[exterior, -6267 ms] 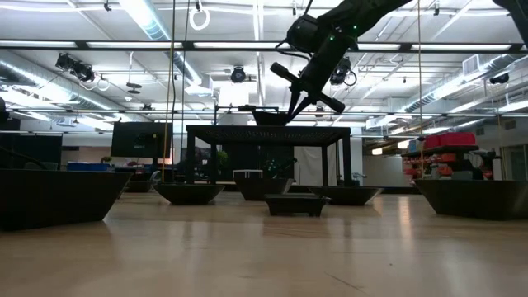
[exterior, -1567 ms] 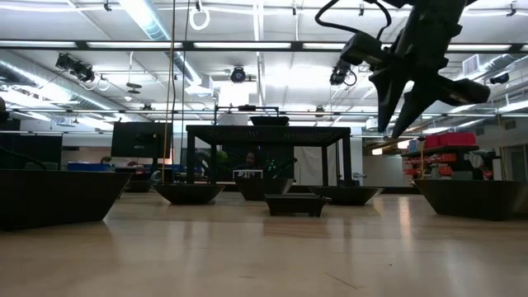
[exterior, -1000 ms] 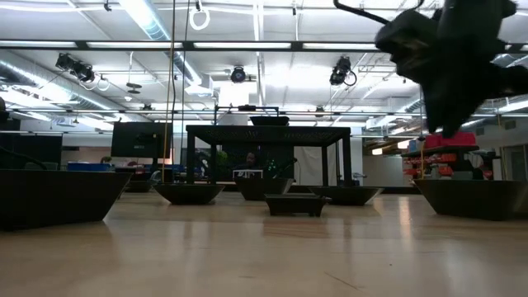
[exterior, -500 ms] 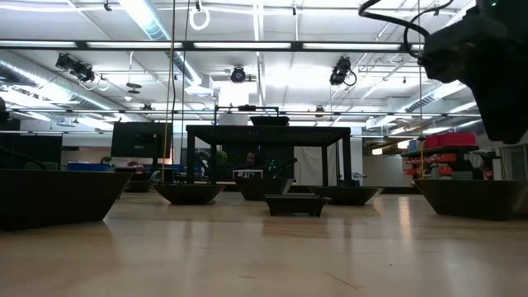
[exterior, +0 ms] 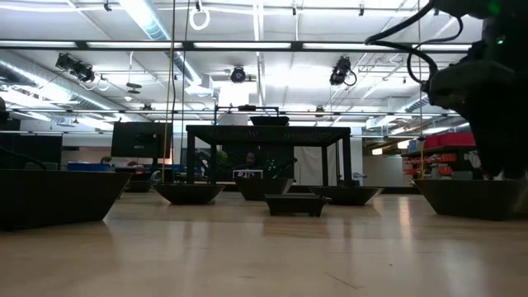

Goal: Pick & Place Mini shaped plates
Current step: Stack the distorted square plate on top of the other distorted square plate on the shelf

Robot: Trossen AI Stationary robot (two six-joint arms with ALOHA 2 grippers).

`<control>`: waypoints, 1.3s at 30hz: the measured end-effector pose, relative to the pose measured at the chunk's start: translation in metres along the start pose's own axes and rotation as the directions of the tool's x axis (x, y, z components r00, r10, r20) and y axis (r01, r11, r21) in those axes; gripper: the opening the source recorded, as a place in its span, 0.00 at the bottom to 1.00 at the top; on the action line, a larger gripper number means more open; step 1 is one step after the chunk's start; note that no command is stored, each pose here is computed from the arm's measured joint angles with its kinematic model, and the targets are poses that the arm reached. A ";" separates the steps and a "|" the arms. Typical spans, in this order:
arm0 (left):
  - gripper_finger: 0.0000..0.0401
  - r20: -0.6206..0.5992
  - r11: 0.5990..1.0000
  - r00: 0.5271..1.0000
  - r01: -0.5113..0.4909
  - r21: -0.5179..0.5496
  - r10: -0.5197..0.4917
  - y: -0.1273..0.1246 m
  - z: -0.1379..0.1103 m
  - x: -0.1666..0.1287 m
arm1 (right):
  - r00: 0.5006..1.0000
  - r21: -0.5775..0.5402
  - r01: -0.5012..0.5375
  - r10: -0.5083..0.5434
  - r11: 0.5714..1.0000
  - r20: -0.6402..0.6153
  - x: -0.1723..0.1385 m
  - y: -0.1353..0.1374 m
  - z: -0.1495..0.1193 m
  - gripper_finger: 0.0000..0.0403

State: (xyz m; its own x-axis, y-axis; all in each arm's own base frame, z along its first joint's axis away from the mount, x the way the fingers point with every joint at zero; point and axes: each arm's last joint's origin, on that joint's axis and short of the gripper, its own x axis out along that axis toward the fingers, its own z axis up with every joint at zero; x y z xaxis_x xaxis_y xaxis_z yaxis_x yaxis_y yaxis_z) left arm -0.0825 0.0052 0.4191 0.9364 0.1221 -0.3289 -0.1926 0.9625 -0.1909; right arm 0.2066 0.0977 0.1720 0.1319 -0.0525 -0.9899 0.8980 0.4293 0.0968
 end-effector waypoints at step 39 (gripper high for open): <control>0.06 0.000 1.000 1.000 0.000 0.000 0.000 0.000 0.000 0.000 | 0.997 0.073 -0.075 0.074 0.995 0.013 0.025 -0.008 -0.002 0.14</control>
State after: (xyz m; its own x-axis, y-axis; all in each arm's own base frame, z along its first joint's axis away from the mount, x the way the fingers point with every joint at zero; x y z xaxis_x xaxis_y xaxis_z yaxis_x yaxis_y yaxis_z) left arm -0.0824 0.0052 0.4191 0.9363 0.1223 -0.3291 -0.1928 0.9625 -0.1909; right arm 0.2019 0.0943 0.1465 0.2037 -0.0324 -0.9785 0.9138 0.3650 0.1782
